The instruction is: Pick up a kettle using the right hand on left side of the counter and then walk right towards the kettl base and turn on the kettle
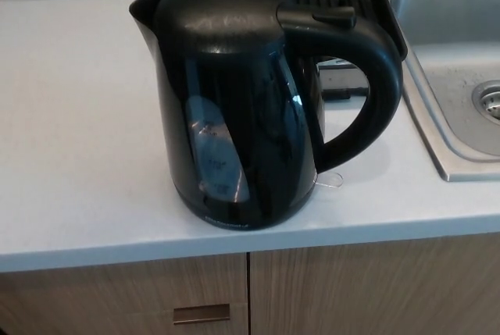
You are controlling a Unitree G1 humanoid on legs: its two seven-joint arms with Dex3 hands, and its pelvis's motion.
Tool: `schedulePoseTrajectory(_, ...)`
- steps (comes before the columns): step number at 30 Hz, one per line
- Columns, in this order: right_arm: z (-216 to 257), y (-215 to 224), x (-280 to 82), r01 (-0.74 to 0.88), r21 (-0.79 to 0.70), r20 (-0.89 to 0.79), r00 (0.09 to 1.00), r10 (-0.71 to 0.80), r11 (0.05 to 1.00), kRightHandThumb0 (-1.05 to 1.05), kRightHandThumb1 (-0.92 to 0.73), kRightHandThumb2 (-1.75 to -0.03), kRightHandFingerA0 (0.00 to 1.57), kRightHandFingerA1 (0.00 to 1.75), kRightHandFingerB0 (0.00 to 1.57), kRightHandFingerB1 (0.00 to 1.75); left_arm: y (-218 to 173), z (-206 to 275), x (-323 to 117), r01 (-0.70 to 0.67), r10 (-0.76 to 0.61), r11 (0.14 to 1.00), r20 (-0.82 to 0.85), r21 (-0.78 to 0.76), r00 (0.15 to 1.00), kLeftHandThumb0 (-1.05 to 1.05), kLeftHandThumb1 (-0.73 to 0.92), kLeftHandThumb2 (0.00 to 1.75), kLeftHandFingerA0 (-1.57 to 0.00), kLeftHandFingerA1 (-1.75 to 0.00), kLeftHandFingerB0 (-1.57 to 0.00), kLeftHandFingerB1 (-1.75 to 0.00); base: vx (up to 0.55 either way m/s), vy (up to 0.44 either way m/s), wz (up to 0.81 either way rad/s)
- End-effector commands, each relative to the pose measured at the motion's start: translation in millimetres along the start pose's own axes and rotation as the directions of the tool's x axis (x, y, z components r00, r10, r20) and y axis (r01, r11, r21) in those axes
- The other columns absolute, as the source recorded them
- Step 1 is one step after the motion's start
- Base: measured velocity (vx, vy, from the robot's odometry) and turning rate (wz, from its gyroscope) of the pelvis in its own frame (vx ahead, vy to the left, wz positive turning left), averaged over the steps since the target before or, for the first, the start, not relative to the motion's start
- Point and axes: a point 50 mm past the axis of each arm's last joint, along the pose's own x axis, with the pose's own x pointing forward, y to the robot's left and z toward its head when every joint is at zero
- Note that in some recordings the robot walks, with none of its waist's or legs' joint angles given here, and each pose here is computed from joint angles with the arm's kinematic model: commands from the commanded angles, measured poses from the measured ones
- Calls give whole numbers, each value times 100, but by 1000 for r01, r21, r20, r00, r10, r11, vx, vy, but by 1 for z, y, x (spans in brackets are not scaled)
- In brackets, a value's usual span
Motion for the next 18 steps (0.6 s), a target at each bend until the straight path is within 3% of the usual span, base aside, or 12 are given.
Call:
schedulePoseTrajectory(1, -2, -14, -8, 26, -76, 57, 998, -22, 997, -1, -68, -92, 89, 57, 62, 53, 18, 4, -3, -40, 39, 999, 81, 6, 996, 37, 33, 166, -110, -125, -103, -114, 0, 0, 0)
schedulePoseTrajectory(5, 4, -18, -7, 34, -93, 69, 997, -27, 995, 1, -67, -91, 88, 58, 61, 53, 19, 2, -4, -49, 49, 999, 80, -1, 996, 38, 30, 167, -107, -126, -101, -114, 0, 0, 0)
schedulePoseTrajectory(7, 5, -19, -6, 28, -95, 53, 998, -23, 995, -2, -71, -87, 87, 56, 59, 50, 20, 0, 0, -53, 53, 999, 73, 2, 996, 34, 30, 156, -105, -121, -100, -111, 0, 0, 0)
schedulePoseTrajectory(11, 6, -20, -6, 28, -92, 50, 999, -23, 995, -2, -71, -87, 87, 56, 59, 50, 21, -1, 2, -51, 51, 999, 71, -7, 996, 34, 30, 156, -105, -121, -100, -111, 0, 0, 0)
schedulePoseTrajectory(13, 12, -21, -10, 37, -88, 70, 997, -30, 995, -4, -69, -87, 87, 59, 58, 50, 23, -2, 4, -48, 46, 999, 76, 19, 996, 26, 30, 165, -101, -120, -98, -110, 0, 0, 0)
schedulePoseTrajectory(18, 7, -27, -7, 52, -93, 58, 997, -47, 994, -6, -71, -81, 85, 58, 57, 50, 20, 3, -3, -41, 39, 999, 93, 21, 995, 37, 29, 163, -105, -125, -101, -113, 0, 0, 0)
